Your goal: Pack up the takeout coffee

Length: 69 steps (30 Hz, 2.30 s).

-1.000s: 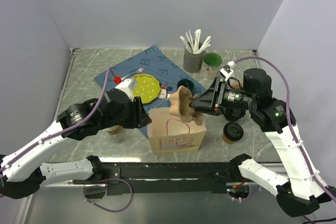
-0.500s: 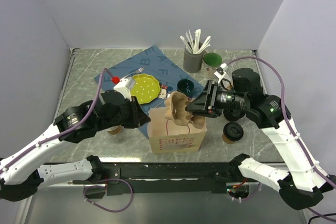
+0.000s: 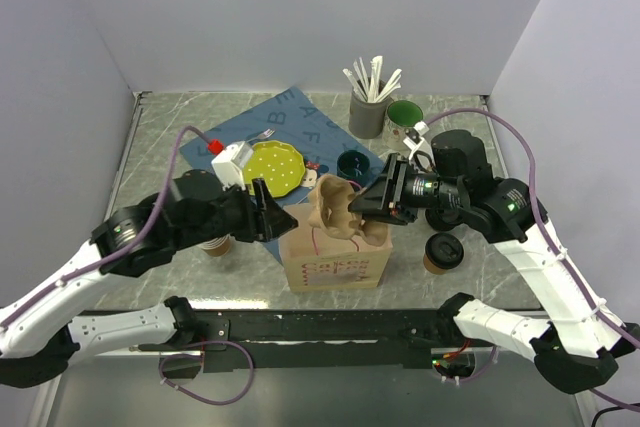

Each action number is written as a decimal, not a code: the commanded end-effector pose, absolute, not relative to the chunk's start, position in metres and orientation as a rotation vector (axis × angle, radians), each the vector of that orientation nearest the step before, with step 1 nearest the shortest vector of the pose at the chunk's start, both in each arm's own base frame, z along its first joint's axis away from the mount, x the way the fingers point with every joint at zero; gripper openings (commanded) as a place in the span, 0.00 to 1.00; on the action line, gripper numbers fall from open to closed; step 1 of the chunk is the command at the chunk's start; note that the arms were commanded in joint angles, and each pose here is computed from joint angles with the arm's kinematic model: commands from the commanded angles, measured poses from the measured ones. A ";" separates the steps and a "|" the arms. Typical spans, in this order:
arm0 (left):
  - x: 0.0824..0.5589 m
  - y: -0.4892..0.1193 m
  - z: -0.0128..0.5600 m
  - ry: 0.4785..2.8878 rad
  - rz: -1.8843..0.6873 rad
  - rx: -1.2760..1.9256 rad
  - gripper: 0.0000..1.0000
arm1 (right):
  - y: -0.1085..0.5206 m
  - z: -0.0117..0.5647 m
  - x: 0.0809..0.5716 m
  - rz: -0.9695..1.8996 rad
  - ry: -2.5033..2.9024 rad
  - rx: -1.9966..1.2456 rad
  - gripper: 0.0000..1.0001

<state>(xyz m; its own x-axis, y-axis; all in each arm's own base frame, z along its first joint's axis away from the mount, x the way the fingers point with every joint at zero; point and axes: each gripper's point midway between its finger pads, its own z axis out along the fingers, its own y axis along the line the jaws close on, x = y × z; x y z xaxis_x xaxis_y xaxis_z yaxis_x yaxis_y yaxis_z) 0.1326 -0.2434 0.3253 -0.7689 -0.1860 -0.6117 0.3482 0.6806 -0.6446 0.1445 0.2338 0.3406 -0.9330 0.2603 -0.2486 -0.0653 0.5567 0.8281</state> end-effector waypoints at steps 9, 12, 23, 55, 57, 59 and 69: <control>0.134 -0.261 0.346 2.188 -1.138 0.116 0.47 | 0.231 0.358 0.146 1.349 2.354 0.165 0.36; 0.136 -0.269 0.343 2.206 -1.166 0.070 0.47 | 0.230 0.357 0.145 1.345 2.357 0.169 0.36; 0.121 -0.293 0.351 2.224 -1.348 0.116 0.50 | 0.227 0.354 0.143 1.347 2.349 0.190 0.36; 0.076 -0.291 0.340 2.224 -1.562 0.316 0.60 | 0.232 0.355 0.155 1.325 2.348 0.243 0.36; 0.076 -0.291 0.341 2.217 -1.567 0.323 0.60 | 0.234 0.355 0.155 1.327 2.350 0.246 0.36; 0.073 -0.292 0.340 2.215 -1.576 0.344 0.60 | 0.234 0.355 0.155 1.335 2.345 0.255 0.36; 0.067 -0.292 0.327 2.223 -1.580 0.403 0.61 | 0.234 0.357 0.156 1.357 2.319 0.289 0.36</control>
<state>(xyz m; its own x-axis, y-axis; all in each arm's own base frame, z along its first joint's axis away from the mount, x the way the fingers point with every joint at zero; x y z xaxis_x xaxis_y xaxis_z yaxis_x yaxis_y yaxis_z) 0.0747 -0.2913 0.3163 -0.9073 -0.0116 -0.4204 0.3832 0.3890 -0.8377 0.1535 0.2334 0.3434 -0.9039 0.3593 -0.2321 -0.0056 0.5325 0.8464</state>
